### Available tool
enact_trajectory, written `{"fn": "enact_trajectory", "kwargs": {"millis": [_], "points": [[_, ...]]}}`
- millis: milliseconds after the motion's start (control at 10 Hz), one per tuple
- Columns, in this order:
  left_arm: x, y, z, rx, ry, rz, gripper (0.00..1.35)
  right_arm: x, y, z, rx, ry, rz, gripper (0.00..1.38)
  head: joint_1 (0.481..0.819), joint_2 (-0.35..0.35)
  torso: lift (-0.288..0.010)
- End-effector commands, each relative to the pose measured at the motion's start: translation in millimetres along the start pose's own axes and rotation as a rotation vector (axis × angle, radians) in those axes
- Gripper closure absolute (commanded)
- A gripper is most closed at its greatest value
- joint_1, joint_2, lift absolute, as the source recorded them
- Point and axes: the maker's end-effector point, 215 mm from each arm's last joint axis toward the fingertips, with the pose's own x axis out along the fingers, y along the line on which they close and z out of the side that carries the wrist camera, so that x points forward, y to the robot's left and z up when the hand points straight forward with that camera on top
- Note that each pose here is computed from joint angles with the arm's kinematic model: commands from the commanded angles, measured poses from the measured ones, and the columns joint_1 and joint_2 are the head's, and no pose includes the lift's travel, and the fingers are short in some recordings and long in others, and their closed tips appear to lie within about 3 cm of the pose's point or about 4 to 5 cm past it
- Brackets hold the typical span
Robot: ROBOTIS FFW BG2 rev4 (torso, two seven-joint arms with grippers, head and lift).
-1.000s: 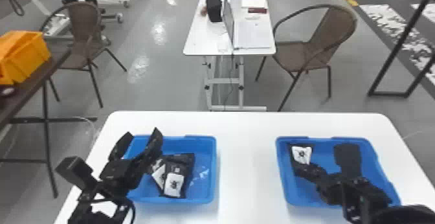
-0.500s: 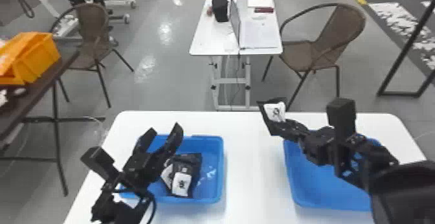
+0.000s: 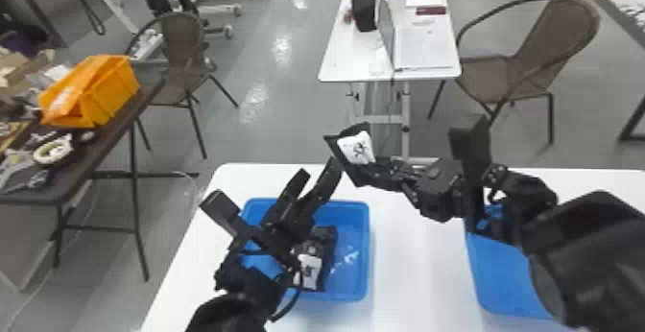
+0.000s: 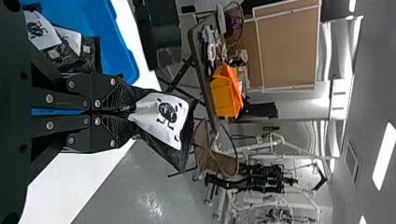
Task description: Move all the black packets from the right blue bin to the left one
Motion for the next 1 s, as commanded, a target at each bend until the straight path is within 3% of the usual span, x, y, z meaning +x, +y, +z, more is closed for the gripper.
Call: {"fn": "enact_trajectory", "kwargs": {"millis": [0,600,700,800,900], "points": [[17,-28,3,-0.015,-0.007,-0.062,0.18,5,2,2,-0.002,-0.003,0.017,1.12,0.695,0.206,0.000],[29,-48,-5,-0.020,0.036,-0.112,0.22,13,10,2,0.002,-0.001,0.046,1.12,0.695,0.171,0.000],[29,-46,0,-0.007,0.021,-0.107,0.36,13,10,1,0.005,-0.002,0.047,1.12,0.695,0.171,0.000],[28,-44,4,0.007,0.006,-0.102,0.91,13,10,0,0.012,-0.001,0.048,1.12,0.695,0.172,0.000],[25,-41,14,0.023,-0.030,-0.088,1.21,13,10,-2,0.015,0.001,0.048,1.12,0.695,0.177,0.000]]}}
